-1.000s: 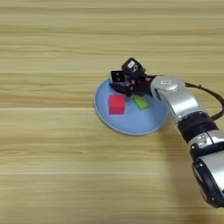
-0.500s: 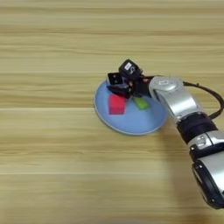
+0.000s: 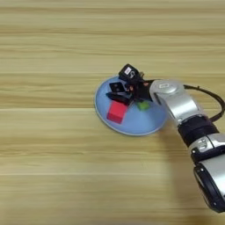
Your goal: Move the objects on the table
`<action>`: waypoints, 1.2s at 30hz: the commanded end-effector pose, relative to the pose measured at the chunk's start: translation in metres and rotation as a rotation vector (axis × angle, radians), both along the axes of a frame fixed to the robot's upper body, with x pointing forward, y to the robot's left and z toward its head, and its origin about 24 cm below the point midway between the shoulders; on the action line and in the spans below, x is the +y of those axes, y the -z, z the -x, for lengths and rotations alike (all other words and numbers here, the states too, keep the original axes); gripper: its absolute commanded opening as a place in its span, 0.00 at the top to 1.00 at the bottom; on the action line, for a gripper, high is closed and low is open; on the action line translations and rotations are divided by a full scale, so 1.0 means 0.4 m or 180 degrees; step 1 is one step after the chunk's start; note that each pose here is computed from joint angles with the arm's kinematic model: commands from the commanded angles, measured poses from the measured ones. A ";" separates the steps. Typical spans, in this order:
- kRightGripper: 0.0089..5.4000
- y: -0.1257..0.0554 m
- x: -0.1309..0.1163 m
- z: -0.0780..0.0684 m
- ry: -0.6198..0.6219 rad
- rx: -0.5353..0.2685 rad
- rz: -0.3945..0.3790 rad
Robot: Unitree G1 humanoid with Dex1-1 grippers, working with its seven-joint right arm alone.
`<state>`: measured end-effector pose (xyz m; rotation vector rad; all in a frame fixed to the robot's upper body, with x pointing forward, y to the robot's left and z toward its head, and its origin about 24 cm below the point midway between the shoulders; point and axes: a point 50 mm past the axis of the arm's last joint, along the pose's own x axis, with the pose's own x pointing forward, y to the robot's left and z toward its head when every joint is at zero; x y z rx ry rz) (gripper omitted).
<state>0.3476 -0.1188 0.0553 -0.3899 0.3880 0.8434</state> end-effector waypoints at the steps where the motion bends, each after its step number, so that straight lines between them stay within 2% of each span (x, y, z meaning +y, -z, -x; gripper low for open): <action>1: 0.14 -0.106 0.002 -0.034 -0.0001 -0.0496 -0.0076; 10: 0.01 -0.153 0.001 -0.029 0.0016 -0.0686 -0.0269; 15: 0.01 -0.197 -0.012 -0.020 0.0037 -0.0897 -0.0493; 19: 0.01 -0.220 -0.025 -0.007 0.0037 -0.0946 -0.0691; 30: 0.01 -0.224 -0.065 0.035 -0.0068 -0.0941 -0.1251; 36: 0.01 -0.213 -0.109 0.053 -0.0102 -0.0986 -0.1266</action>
